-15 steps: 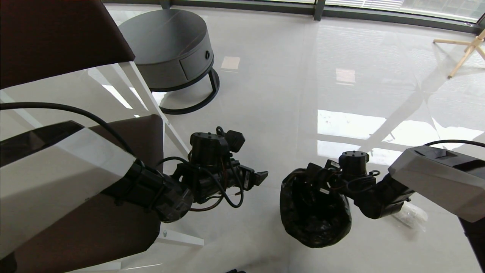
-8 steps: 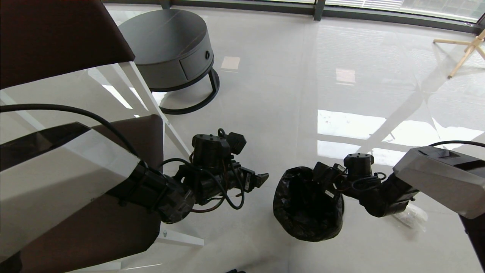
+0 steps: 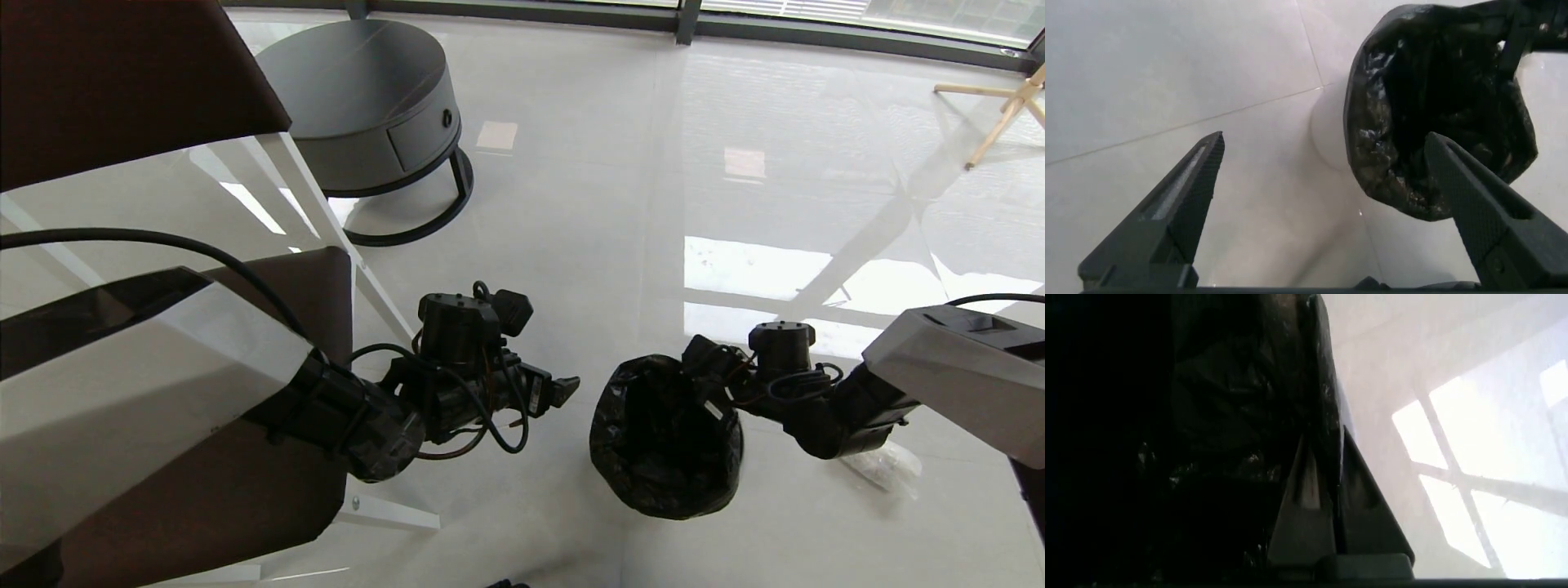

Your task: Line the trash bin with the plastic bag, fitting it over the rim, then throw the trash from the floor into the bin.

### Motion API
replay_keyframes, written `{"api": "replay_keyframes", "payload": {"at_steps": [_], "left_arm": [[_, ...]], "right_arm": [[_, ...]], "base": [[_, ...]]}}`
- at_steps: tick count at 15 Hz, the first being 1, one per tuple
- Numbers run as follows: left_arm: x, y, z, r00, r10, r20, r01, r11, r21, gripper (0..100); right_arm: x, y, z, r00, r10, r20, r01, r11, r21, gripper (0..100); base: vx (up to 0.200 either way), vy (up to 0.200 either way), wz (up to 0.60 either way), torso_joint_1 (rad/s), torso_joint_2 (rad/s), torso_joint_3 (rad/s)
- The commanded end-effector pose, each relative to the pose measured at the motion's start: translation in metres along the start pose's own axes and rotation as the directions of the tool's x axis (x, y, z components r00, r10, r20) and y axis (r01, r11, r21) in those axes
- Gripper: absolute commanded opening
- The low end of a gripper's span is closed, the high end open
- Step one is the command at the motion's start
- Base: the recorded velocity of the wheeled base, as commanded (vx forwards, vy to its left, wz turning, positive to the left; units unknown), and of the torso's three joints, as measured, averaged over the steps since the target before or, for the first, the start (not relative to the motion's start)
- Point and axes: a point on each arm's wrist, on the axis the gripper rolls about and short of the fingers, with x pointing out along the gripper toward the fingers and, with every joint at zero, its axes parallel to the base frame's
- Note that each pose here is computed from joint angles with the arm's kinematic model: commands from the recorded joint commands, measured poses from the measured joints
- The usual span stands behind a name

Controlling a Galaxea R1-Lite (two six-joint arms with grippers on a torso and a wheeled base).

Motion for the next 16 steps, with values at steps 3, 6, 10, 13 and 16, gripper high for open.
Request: {"api": "replay_keyframes", "payload": {"at_steps": [3,6,10,13,16], "left_arm": [[0.004,0.000,-0.004,1.000,0.001,0.011,-0.001,1.000,0.006,100],[0.005,0.000,-0.004,1.000,0.001,0.016,-0.001,1.000,0.008,100],[0.007,-0.002,-0.006,1.000,-0.002,0.010,0.002,1.000,0.013,100],[0.007,-0.002,-0.006,1.000,-0.002,0.010,0.002,1.000,0.015,100],[0.009,-0.002,-0.009,1.000,-0.004,0.004,0.004,1.000,0.017,100]], "right_arm": [[-0.005,-0.022,0.002,0.999,-0.007,-0.035,0.013,0.985,0.174,0],[-0.017,-0.043,0.018,0.996,0.079,-0.039,-0.061,0.941,0.333,0],[-0.026,-0.060,0.028,0.990,0.142,-0.024,-0.112,0.864,0.491,0],[-0.027,-0.064,0.010,0.985,0.166,-0.042,-0.119,0.840,0.530,0],[-0.024,-0.064,-0.002,0.984,0.170,-0.060,-0.110,0.828,0.550,0]], "base": [[0.000,0.000,0.00,0.000,0.00,0.000],[0.000,0.000,0.00,0.000,0.00,0.000],[0.000,0.000,0.00,0.000,0.00,0.000],[0.000,0.000,0.00,0.000,0.00,0.000],[0.000,0.000,0.00,0.000,0.00,0.000]]}}
